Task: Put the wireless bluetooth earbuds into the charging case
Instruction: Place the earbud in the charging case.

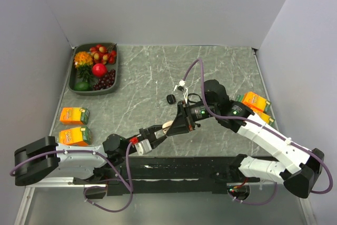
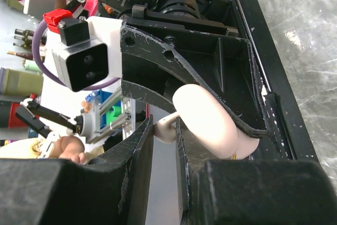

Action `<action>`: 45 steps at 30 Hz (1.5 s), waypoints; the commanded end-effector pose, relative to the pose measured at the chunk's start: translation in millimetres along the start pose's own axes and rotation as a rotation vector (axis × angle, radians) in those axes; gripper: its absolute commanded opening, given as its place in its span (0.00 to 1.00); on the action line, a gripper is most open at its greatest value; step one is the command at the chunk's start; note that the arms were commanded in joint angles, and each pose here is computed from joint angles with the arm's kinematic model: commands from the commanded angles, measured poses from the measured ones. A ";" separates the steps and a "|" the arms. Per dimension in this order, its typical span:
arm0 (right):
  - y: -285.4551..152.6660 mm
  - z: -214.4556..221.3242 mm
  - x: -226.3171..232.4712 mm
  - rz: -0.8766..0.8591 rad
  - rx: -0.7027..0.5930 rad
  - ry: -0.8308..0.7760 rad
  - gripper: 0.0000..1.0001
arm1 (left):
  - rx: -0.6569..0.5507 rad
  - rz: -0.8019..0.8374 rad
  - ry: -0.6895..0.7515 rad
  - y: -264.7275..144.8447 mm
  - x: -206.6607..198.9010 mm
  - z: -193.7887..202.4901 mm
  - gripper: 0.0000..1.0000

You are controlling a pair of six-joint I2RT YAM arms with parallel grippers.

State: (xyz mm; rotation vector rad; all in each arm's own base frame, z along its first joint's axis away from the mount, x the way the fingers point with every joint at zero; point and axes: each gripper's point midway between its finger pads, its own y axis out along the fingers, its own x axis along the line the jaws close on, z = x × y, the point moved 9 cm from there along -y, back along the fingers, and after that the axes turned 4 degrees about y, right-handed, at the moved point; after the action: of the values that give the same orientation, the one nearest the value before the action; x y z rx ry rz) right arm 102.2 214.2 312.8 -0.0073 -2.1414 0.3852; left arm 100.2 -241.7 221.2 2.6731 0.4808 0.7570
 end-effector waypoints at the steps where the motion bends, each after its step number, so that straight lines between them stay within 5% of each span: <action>1: -4.2 -8.5 12.3 0.008 -0.050 -0.042 0.00 | -0.085 -0.034 0.022 5.6 6.4 -16.1 0.01; 36: 0.7 -5.2 4.8 0.053 -0.053 0.000 0.00 | -0.116 -0.037 0.018 6.5 5.2 -25.3 0.01; 45: -1.1 -5.4 4.2 0.089 -0.059 0.014 0.16 | -0.118 -0.044 0.018 5.9 6.1 -27.4 0.01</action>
State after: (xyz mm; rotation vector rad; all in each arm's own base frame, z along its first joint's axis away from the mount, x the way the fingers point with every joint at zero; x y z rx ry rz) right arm 102.8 214.7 312.8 -0.0819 -2.1383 0.3742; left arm 97.3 -241.3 222.6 2.6705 0.5010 0.7553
